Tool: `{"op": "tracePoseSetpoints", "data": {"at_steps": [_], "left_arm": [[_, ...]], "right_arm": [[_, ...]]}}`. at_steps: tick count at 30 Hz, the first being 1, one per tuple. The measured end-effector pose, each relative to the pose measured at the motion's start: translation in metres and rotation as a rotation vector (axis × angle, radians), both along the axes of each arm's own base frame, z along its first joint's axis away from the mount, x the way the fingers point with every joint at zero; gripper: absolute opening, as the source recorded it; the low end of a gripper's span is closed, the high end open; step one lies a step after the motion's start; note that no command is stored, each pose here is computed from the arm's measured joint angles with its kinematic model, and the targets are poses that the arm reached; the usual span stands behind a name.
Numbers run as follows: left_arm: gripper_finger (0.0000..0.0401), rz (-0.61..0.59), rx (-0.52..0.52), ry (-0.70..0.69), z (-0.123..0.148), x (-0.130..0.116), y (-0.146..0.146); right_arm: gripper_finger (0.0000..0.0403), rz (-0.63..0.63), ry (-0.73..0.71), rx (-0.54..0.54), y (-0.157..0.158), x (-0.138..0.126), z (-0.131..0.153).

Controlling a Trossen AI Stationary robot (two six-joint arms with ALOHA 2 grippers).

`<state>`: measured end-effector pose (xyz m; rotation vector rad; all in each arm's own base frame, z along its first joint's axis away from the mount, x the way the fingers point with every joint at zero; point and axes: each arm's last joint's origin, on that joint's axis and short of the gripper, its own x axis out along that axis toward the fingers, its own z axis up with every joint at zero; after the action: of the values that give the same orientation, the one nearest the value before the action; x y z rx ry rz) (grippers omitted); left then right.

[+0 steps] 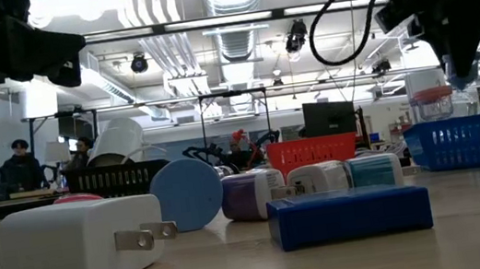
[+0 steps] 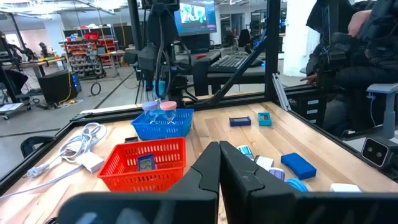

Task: Pick & Place Office items
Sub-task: Put the right light blue hourglass into the blue bin

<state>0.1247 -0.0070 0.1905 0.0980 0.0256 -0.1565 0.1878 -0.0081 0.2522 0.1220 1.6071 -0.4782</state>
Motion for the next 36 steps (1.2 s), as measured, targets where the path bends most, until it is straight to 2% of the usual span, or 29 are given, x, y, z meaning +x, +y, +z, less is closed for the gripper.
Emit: {"op": "tracePoseSetpoints", "data": {"at_steps": [7, 25, 36], "left_arm": [[0.0007, 0.000, -0.002, 0.005, 0.000, 0.000, 0.000], [0.0007, -0.001, -0.002, 0.011, -0.001, 0.001, 0.000], [0.0007, -0.001, -0.002, 0.012, -0.001, 0.001, 0.000]], "right_arm": [[0.0192, 0.035, 0.041, 0.015, -0.003, 0.005, -0.012], [0.0193, 0.083, 0.009, 0.068, -0.004, 0.006, -0.048], [0.0194, 0.068, -0.009, 0.082, -0.007, 0.007, -0.050]]}}
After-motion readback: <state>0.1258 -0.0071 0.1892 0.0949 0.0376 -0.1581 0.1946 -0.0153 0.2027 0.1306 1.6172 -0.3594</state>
